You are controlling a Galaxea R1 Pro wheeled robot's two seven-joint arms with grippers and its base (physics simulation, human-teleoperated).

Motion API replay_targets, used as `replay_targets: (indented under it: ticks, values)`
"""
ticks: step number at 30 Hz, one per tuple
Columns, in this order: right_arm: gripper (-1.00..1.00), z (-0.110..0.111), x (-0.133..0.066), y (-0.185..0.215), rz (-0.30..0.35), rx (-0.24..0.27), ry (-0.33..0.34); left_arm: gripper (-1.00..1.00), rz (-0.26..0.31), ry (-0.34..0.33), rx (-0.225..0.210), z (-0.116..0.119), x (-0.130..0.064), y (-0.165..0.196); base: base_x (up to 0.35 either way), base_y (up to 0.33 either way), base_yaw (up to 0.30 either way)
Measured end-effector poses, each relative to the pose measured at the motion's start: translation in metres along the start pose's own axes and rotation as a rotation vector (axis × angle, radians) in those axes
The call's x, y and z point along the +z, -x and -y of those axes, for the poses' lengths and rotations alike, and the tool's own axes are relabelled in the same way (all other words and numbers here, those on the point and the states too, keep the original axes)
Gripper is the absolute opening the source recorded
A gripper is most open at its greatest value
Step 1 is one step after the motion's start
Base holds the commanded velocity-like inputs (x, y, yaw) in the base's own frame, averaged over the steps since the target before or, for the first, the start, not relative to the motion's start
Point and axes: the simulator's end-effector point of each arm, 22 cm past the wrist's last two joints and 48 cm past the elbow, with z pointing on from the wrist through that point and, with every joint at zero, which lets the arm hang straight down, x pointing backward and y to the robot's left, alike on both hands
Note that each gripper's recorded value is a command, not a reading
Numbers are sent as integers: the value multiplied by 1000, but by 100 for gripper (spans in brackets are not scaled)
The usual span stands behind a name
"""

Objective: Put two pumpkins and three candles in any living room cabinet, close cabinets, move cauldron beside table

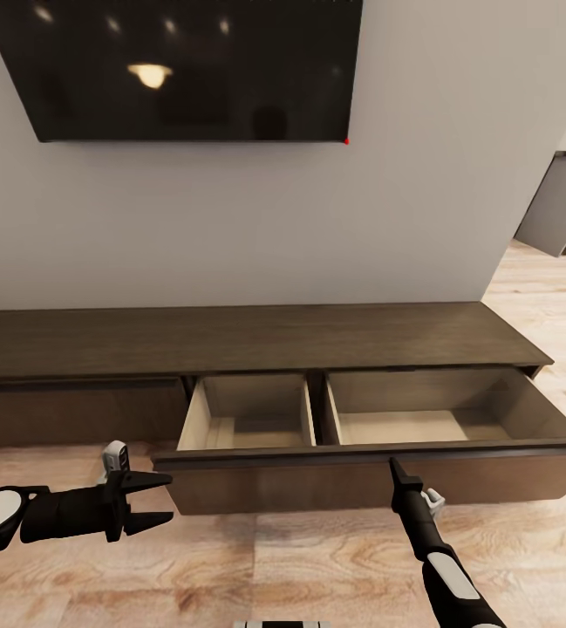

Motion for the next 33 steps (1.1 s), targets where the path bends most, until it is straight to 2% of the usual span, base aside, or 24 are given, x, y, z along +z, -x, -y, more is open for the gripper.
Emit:
replay_targets:
  ticks: [15,16,17,28,33]
  values:
    - [-100,0,0,0,0,0,1,100,0,1,1,0,0,0,-38,0,0]
    - [100,0,0,0,0,0,1,100,0,1,1,0,0,0,0,0,0]
    - [100,-4,1,-10,-30,-8,15,100,0,0,1,0,0,0,0,0,0]
    - [100,-5,2,-10,-31,-6,18,100,0,1,1,0,0,0,-120,0,0]
    - [100,-5,2,-10,-33,-7,17,100,0,2,0,0,0,0,-257,0,0]
